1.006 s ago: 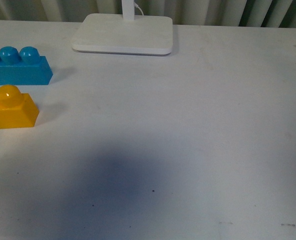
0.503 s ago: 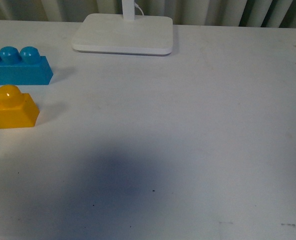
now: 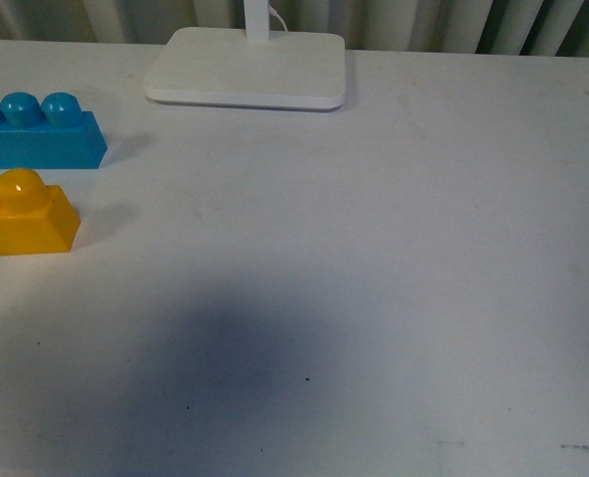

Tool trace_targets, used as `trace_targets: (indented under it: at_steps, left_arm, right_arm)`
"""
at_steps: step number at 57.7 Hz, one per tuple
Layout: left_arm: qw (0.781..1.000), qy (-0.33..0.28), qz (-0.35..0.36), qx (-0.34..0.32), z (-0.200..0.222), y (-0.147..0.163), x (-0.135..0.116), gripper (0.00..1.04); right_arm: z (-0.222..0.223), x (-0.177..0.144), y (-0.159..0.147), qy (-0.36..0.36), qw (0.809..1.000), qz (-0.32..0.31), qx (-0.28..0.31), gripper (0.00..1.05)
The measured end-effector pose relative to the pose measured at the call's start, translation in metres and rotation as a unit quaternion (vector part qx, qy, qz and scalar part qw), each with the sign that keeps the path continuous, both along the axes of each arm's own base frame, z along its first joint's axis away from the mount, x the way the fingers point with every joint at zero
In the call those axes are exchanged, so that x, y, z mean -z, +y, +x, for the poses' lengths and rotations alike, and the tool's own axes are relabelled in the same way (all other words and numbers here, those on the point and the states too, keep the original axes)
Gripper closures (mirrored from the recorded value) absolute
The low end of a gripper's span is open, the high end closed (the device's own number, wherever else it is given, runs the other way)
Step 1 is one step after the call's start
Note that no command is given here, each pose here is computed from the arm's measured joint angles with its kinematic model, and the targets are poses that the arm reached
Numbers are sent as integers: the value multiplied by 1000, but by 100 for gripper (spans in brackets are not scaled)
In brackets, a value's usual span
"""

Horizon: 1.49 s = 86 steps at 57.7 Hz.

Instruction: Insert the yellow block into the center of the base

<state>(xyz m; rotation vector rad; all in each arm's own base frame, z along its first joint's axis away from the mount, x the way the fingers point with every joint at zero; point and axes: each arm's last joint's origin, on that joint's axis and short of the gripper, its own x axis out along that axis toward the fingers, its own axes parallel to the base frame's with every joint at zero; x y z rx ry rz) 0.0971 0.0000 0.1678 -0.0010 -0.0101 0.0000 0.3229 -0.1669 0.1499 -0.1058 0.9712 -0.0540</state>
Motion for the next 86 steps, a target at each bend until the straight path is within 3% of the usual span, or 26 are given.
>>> trace_targets:
  at_steps: [11,19,27,38,73,86]
  left_arm:
    - [1000,0,0,0,0,0,0,6]
    - [1000,0,0,0,0,0,0,6]
    - [1000,0,0,0,0,0,0,6]
    - [1000,0,0,0,0,0,0,6]
    - [1000,0,0,0,0,0,0,6]
    - [1000,0,0,0,0,0,0,6]
  right_arm:
    - [-6,6,9,-9,999,49,17,9]
    - [-14,8,32,-10,997,73,25,9]
    - [-26,10,87,-6,996,93,7,8]
    - [-27,9,163,0,994,107,29,8]
    - [-19,14,331,-14,992,118,41,8]
    - [-29,11,376,-12,989,144,42,8]
